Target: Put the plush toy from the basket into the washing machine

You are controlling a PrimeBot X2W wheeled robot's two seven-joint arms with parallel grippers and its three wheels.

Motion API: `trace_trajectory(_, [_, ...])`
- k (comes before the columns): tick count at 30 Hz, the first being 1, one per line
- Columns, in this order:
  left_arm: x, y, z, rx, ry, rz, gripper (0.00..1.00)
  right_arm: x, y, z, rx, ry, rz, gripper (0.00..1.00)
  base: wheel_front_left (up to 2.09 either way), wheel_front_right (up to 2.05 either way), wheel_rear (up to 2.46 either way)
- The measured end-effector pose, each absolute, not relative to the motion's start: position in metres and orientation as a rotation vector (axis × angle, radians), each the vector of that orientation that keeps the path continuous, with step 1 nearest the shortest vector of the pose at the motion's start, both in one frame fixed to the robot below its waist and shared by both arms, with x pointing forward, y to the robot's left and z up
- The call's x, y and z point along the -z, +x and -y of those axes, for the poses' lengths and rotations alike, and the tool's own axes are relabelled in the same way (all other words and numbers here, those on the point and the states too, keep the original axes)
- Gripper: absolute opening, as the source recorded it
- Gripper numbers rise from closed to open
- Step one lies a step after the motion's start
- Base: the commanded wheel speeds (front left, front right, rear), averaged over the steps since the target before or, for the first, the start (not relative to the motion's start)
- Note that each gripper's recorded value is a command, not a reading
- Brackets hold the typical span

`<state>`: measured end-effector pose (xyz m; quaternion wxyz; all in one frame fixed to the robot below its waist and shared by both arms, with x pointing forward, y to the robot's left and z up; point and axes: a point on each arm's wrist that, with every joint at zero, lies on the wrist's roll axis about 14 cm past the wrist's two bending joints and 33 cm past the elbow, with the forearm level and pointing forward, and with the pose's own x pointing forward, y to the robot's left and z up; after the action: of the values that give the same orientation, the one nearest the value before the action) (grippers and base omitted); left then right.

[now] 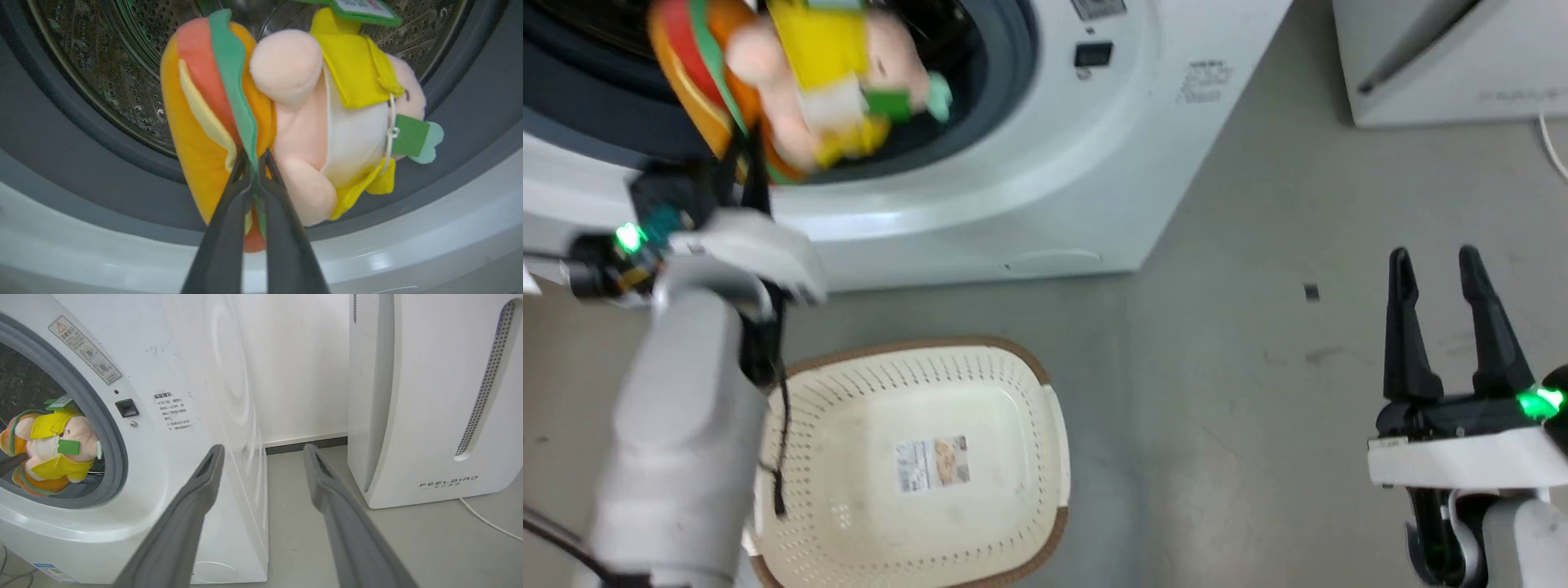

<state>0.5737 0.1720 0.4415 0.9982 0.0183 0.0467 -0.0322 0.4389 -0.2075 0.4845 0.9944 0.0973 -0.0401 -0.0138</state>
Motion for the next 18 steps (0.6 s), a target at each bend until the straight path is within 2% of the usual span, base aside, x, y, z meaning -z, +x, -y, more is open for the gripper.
trace_trajectory(18, [-0.428, 0.691, -0.167, 0.061, 0.072, -0.006, 0.00, -0.448, 0.467, 0.224, 0.068, 0.188, 0.027, 1.00, 0.00, 0.00, 0.00])
